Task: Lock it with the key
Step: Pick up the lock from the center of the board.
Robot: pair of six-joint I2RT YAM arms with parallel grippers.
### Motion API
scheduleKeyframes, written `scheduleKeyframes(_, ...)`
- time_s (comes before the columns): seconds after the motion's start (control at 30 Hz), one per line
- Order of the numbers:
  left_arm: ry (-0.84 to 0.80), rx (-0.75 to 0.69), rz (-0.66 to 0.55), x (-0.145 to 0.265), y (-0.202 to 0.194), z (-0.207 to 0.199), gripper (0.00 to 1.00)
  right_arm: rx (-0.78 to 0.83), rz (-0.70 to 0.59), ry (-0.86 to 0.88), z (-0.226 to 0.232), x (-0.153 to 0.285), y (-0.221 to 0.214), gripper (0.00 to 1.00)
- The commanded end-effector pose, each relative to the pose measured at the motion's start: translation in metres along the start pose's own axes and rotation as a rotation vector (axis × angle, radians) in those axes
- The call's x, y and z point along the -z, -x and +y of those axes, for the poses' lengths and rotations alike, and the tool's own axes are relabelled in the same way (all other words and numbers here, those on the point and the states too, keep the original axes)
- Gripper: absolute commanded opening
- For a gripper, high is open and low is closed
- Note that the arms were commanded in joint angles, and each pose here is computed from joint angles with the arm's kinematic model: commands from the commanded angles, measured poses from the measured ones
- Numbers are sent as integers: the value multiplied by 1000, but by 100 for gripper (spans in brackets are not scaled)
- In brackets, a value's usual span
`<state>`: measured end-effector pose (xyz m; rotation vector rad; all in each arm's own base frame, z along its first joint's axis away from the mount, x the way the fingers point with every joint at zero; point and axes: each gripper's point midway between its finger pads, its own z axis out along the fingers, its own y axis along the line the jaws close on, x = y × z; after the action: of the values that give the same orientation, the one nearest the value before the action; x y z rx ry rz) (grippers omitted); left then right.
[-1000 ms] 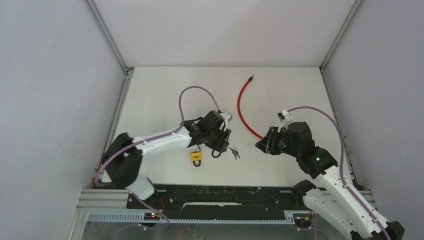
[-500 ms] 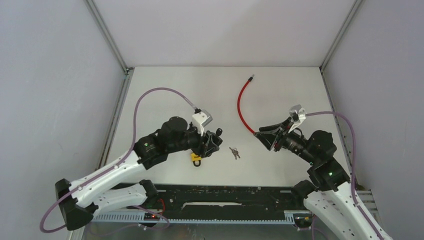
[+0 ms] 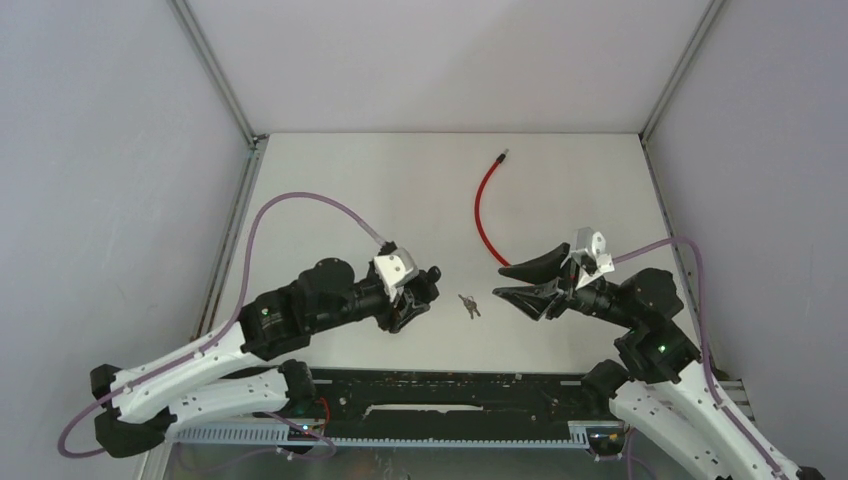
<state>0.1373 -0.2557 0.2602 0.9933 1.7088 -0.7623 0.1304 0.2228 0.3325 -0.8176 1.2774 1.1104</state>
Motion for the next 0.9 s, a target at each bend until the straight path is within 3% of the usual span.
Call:
scheduleKeyframes(0.0, 158, -163, -93, 5, 32, 18, 0, 55, -7, 29, 13, -11, 17, 44)
scheduleKeyframes(0.1, 201, -187, -93, 3, 36, 19, 0, 2, 23, -18, 12, -21, 14, 46)
scheduleKeyframes(0.17, 211, -201, -93, 1, 39, 17, 0, -40, 32, -35, 14, -28, 13, 60)
scheduleKeyframes(0.27, 229, -221, -92, -3, 41, 15, 0, -169, 48, -105, 8, -39, 7, 64)
scheduleKeyframes(0.43, 235, -262, -88, -9, 45, 6, 0, -385, 163, -166, 7, -56, -21, 66)
scheduleKeyframes(0.63, 221, -294, -99, -12, 50, -5, 0, -499, 240, -305, -12, -61, -48, 66)
scheduleKeyframes(0.87, 200, -307, -102, -17, 51, -12, 0, -573, 291, -229, 1, -71, -59, 66)
